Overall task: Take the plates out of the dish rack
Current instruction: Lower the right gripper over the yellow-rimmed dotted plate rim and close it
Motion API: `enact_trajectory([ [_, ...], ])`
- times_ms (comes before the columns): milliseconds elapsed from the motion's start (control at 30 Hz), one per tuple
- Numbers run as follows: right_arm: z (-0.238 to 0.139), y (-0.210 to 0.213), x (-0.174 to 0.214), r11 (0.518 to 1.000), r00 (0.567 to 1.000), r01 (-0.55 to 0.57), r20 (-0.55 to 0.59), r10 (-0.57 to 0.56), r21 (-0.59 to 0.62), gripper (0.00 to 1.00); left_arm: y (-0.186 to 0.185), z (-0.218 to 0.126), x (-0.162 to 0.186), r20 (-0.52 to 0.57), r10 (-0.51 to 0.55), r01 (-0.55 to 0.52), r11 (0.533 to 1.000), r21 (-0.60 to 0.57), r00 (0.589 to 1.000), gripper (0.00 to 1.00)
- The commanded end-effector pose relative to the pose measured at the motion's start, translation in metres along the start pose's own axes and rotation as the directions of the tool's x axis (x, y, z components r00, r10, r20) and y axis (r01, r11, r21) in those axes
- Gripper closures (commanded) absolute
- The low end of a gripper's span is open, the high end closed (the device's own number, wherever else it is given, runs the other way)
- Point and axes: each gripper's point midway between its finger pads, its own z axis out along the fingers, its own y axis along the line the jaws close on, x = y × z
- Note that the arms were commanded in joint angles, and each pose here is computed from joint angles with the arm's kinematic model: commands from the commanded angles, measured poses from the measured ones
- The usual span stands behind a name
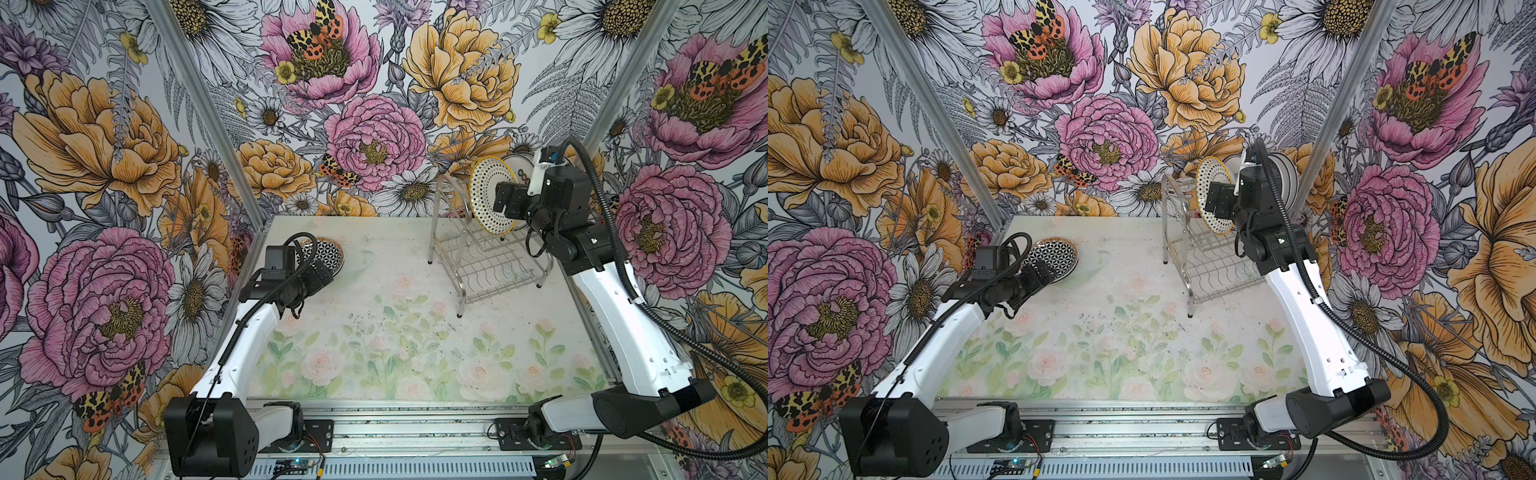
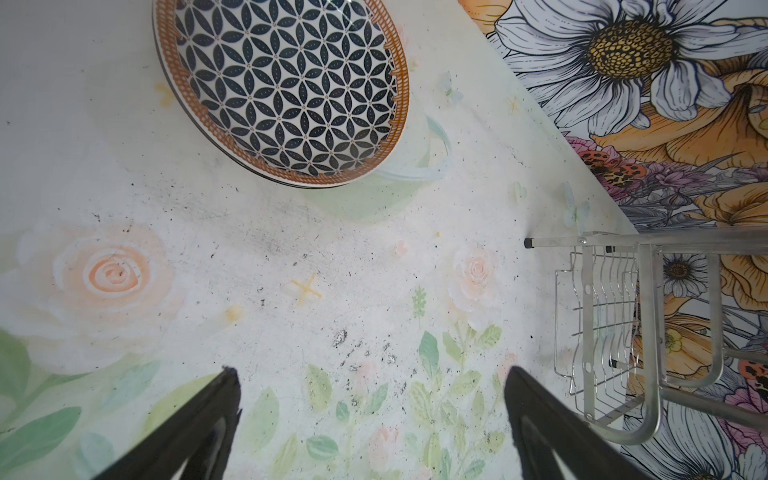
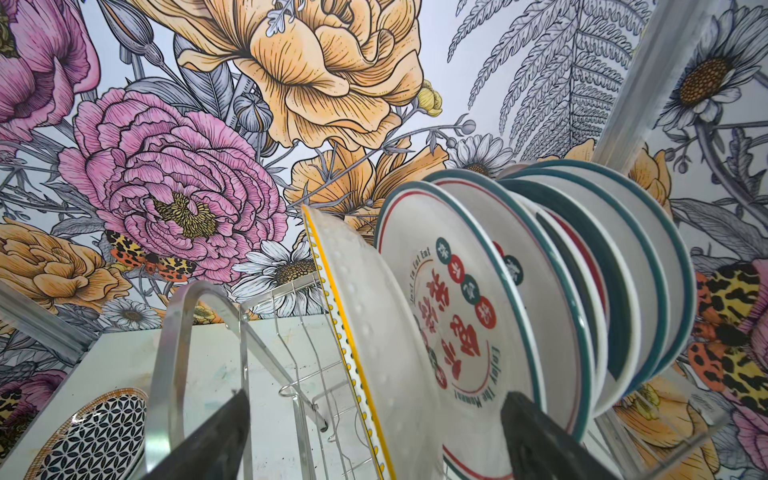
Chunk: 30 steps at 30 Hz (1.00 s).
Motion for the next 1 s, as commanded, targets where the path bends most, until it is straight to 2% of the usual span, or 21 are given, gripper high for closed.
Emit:
enact_trajectory([
  [0, 0.007, 0.001, -0.002, 1.000, 1.000, 0.015, -0.001, -0.015, -0.003, 0.08, -0.006, -0.001, -0.008, 0.024, 0.004, -0.004, 1.000, -0.003, 1.000, 0.01],
  [333, 0.023, -0.013, 0.010, 0.995, 0.998, 0.046, -0.033, -0.044, 0.083, 0.18, -0.012, -0.004, -0.010, 0.033, 0.011, -0.011, 1.000, 0.010, 0.999, 0.01],
  [500, 0.030, -0.017, 0.016, 0.992, 0.996, 0.079, -0.054, -0.074, 0.099, 0.33, -0.011, -0.004, -0.010, 0.037, 0.003, -0.003, 1.000, 0.005, 0.999, 0.01],
  [967, 0.046, -0.022, 0.035, 0.990, 0.992, 0.085, -0.097, -0.074, 0.110, 0.43, -0.007, 0.001, -0.006, 0.018, 0.007, -0.007, 1.000, -0.004, 1.000, 0.01],
])
